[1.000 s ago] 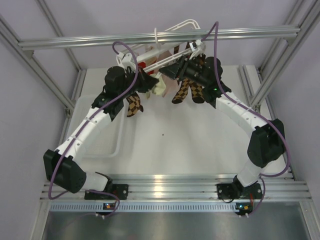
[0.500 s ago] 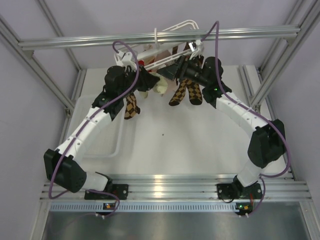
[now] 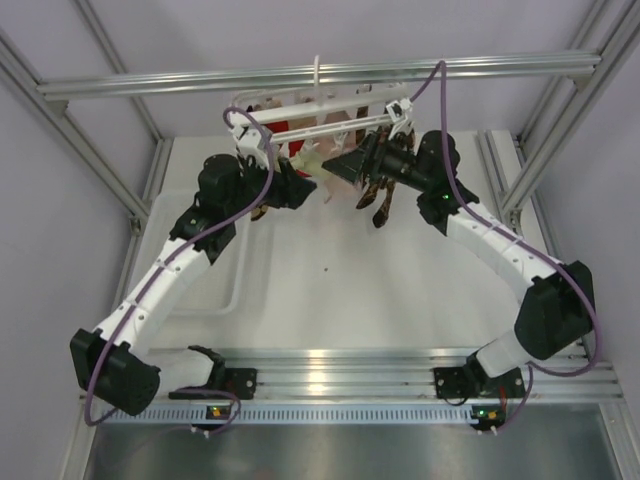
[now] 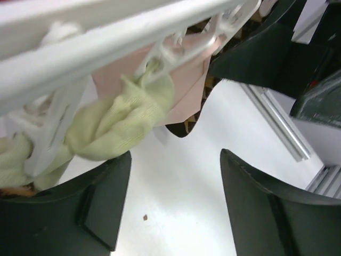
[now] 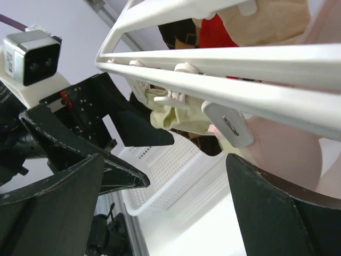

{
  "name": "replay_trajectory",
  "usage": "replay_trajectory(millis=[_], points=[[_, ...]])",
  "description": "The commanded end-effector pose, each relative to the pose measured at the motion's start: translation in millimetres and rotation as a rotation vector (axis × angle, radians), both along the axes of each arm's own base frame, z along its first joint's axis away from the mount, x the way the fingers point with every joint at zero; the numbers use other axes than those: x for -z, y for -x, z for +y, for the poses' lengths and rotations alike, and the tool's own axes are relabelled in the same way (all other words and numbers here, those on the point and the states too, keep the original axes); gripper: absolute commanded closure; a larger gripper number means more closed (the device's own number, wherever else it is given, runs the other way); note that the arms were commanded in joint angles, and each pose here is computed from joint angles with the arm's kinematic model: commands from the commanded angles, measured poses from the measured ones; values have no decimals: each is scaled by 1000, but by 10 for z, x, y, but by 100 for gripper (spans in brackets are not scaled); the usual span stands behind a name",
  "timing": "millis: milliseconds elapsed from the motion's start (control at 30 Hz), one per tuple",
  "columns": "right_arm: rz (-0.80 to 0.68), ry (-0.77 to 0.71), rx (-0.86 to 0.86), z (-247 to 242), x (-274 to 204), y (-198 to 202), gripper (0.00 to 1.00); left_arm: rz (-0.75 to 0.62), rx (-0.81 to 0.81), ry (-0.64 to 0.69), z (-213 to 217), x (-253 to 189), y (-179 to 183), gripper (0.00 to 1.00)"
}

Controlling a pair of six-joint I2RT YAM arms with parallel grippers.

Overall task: Clip the socks to the hanger
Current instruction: Reset both arms

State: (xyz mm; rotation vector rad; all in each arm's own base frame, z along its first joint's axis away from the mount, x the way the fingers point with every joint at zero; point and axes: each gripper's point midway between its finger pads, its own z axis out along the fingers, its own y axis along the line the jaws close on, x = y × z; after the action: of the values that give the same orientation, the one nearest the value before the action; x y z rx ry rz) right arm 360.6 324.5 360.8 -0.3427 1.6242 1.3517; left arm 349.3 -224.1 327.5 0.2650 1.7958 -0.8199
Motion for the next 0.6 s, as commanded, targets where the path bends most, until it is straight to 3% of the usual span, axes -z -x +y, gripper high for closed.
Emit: replay_trajectory(millis=[0,33,133,400,567], points=[[-102,19,27,-213,-214,174,5,-51,36,-76,128,20,247,25],[-95,31,20,-228,-135,219,3,-53,51,-92,147,43,317,16],[-112,67,5,-300,-15,393,2,-51,86,-152,240,191,551,3],[-146,162,-19,-563,325,917,0,46,26,-392,764,682,970,2],[-142,287,10,-799,733,1160,0,221,-48,-493,1064,994,1166,2]])
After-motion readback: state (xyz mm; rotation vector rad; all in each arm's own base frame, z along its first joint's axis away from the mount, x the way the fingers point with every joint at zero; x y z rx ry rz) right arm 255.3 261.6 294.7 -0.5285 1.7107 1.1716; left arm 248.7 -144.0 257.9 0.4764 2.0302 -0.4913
